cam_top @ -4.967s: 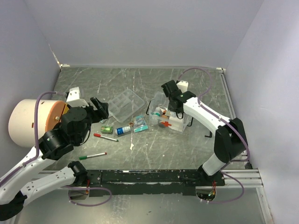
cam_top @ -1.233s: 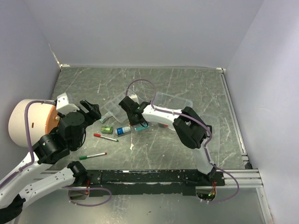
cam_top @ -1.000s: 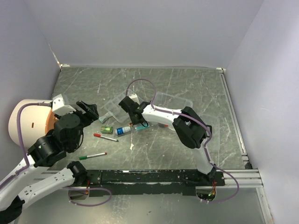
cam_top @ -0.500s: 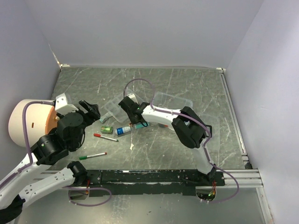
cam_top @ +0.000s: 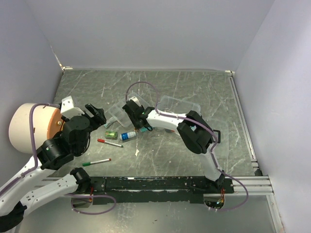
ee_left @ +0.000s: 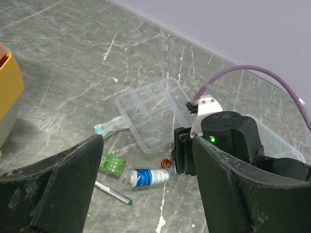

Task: Organize the medicine kit

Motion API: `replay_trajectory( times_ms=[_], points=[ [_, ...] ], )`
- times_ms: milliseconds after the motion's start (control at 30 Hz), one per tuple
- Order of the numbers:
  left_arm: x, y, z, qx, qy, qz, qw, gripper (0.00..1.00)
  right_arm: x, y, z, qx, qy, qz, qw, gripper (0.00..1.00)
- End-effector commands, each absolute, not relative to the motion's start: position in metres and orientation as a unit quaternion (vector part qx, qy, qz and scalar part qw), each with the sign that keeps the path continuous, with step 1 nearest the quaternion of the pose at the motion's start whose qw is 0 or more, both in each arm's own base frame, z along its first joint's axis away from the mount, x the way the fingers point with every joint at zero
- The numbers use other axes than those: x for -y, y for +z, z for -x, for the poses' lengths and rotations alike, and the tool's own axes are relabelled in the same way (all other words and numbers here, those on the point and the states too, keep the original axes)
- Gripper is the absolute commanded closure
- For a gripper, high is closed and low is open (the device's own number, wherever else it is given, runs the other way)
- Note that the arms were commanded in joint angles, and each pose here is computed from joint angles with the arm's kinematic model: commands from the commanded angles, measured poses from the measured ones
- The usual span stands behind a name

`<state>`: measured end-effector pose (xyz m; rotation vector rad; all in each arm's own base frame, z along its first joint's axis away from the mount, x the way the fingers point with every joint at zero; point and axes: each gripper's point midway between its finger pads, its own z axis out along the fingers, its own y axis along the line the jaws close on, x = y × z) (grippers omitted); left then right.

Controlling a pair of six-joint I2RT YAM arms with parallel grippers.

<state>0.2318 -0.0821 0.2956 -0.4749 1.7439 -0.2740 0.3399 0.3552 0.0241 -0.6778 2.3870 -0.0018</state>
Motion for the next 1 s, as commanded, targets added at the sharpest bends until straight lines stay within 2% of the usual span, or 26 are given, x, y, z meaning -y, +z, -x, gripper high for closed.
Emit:
replay_trajectory(
  times_ms=[0,167,300,467,633,967],
  points=[
    [0.086,0.299,-0.235,-0.756,-0.118,0.199,0.612,0.15,-0.354,-0.007,-0.327,-0.920,0.004,0.278,0.278,0.57],
    [0.088,0.299,-0.236,-0.759,-0.117,0.192,0.611,0.15,-0.356,0.003,-0.331,-0.918,-0.004,0.280,0.280,0.62],
    [0.088,0.301,-0.236,-0.759,-0.117,0.192,0.611,0.15,-0.358,0.047,-0.338,-0.917,0.004,0.248,0.313,0.63],
    [0.088,0.301,-0.236,-0.757,-0.121,0.194,0.612,0.15,-0.365,0.079,-0.346,-0.905,0.036,0.230,0.357,0.57],
    [0.089,0.301,-0.237,-0.760,-0.117,0.191,0.611,0.15,-0.368,0.057,-0.356,-0.908,0.030,0.235,0.346,0.58],
    [0.091,0.299,-0.237,-0.760,-0.118,0.189,0.610,0.15,-0.359,0.016,-0.354,-0.922,0.014,0.241,0.303,0.67]
  ],
)
